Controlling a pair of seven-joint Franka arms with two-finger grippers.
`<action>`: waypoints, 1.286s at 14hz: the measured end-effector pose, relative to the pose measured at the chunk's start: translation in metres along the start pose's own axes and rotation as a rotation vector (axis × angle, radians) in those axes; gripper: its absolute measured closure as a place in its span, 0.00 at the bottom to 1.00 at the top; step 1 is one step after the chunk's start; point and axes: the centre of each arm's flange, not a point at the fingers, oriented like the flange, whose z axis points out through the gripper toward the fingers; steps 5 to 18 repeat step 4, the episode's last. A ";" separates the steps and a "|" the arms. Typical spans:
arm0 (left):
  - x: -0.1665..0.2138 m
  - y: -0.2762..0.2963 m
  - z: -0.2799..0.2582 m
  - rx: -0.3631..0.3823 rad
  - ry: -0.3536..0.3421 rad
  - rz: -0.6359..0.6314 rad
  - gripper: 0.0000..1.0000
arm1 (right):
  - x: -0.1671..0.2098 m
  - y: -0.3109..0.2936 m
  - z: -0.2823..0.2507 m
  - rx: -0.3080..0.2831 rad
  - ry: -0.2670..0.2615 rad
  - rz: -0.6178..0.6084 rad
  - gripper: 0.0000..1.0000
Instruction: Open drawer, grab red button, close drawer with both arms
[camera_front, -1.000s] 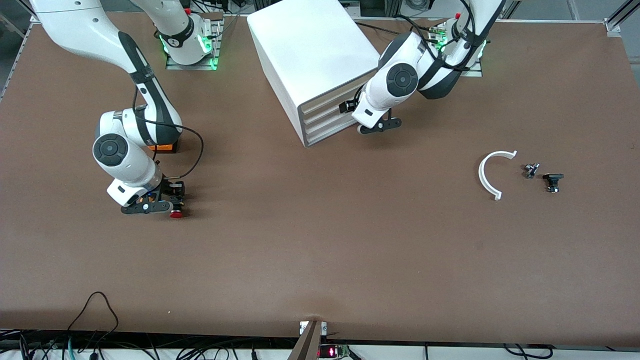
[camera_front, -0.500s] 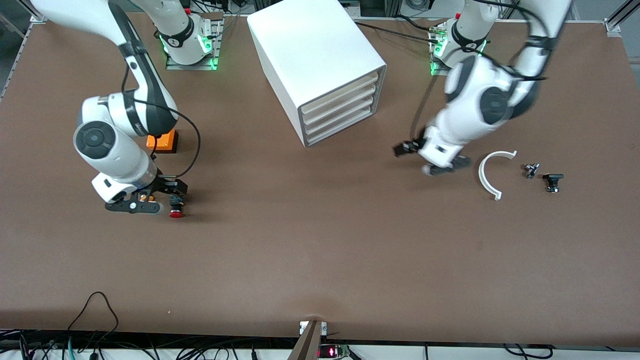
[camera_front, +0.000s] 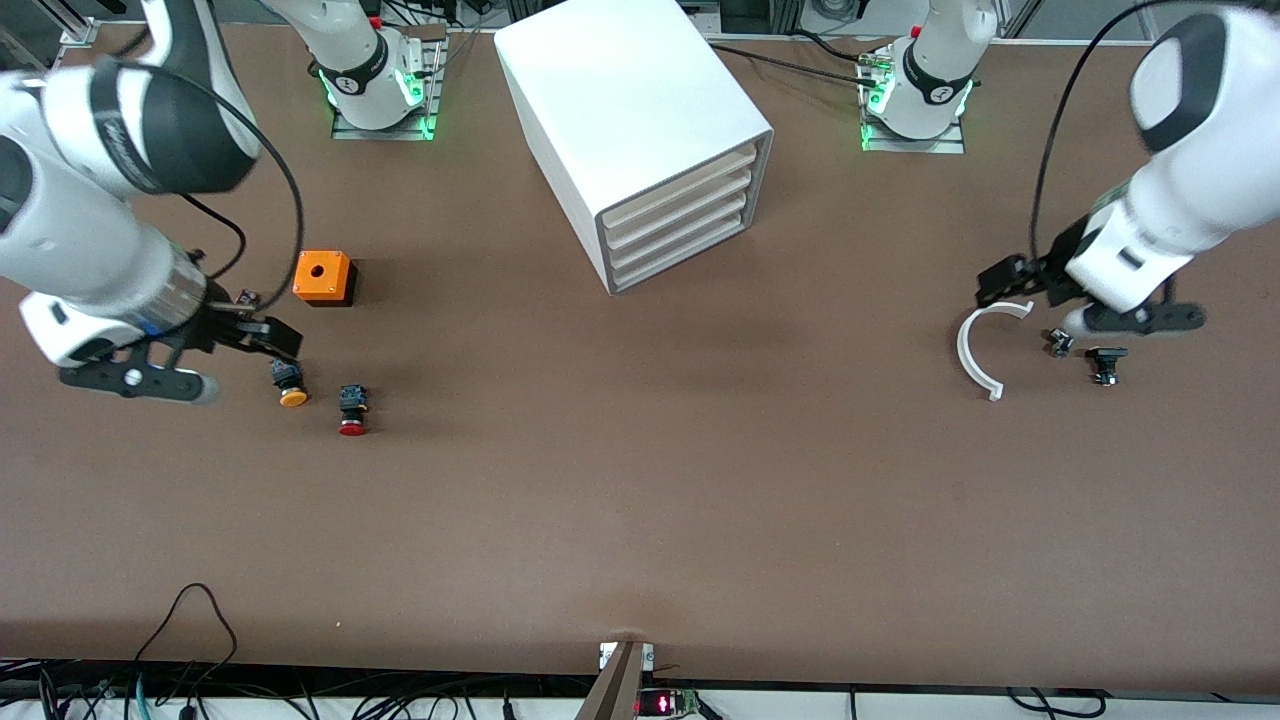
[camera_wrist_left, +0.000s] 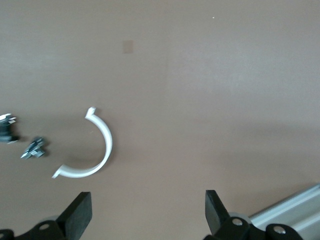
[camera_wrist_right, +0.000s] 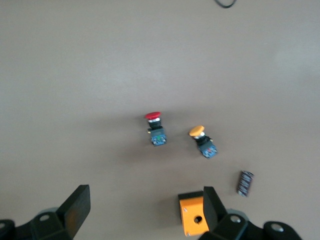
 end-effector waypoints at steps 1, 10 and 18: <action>-0.004 -0.003 -0.013 0.008 0.005 0.001 0.00 | -0.001 0.009 -0.015 0.000 0.012 0.013 0.00; -0.005 -0.013 -0.024 0.034 0.017 0.021 0.00 | -0.009 0.036 -0.041 -0.004 0.016 0.053 0.00; -0.005 -0.013 -0.024 0.034 0.017 0.021 0.00 | -0.009 0.036 -0.041 -0.004 0.016 0.053 0.00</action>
